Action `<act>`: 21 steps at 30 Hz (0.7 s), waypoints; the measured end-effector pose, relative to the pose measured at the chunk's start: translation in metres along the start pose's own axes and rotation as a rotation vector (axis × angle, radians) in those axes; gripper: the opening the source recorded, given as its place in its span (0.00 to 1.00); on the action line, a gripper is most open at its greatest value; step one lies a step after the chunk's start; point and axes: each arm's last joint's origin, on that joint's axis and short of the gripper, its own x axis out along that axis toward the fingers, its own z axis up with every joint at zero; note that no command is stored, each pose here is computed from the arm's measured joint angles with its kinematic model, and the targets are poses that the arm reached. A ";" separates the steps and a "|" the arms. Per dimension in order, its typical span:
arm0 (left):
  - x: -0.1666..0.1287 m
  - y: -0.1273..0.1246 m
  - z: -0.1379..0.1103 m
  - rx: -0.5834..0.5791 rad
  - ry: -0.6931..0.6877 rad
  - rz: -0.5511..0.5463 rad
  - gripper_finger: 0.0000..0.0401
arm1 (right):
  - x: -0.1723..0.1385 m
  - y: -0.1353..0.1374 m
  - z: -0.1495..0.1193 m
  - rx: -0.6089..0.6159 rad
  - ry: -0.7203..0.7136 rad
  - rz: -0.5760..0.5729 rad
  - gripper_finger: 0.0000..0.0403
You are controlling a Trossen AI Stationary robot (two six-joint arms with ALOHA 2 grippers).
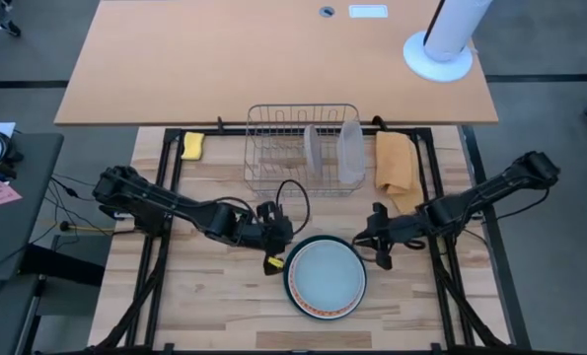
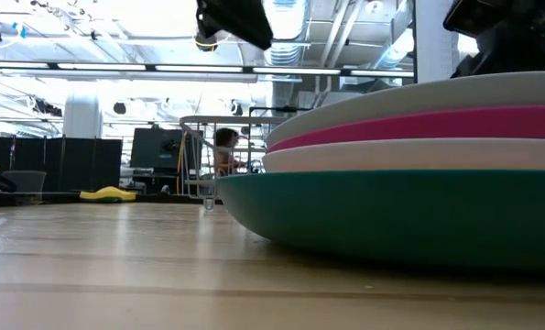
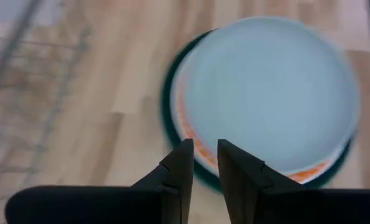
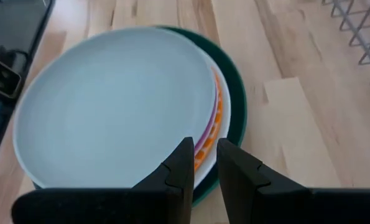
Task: Sort dishes
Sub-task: Put the light blue plate into the dish rack
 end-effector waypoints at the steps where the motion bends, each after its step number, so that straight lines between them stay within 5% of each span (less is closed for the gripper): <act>1: 0.002 -0.003 -0.002 0.014 0.008 -0.010 0.17 | 0.001 0.001 -0.001 -0.005 0.007 0.001 0.18; 9: 0.033 -0.020 -0.019 0.063 0.101 -0.031 0.17 | 0.008 0.008 -0.008 -0.023 0.057 0.006 0.18; 21: 0.062 -0.032 -0.035 -0.019 0.173 -0.010 0.17 | 0.006 0.017 -0.012 -0.015 0.060 0.045 0.18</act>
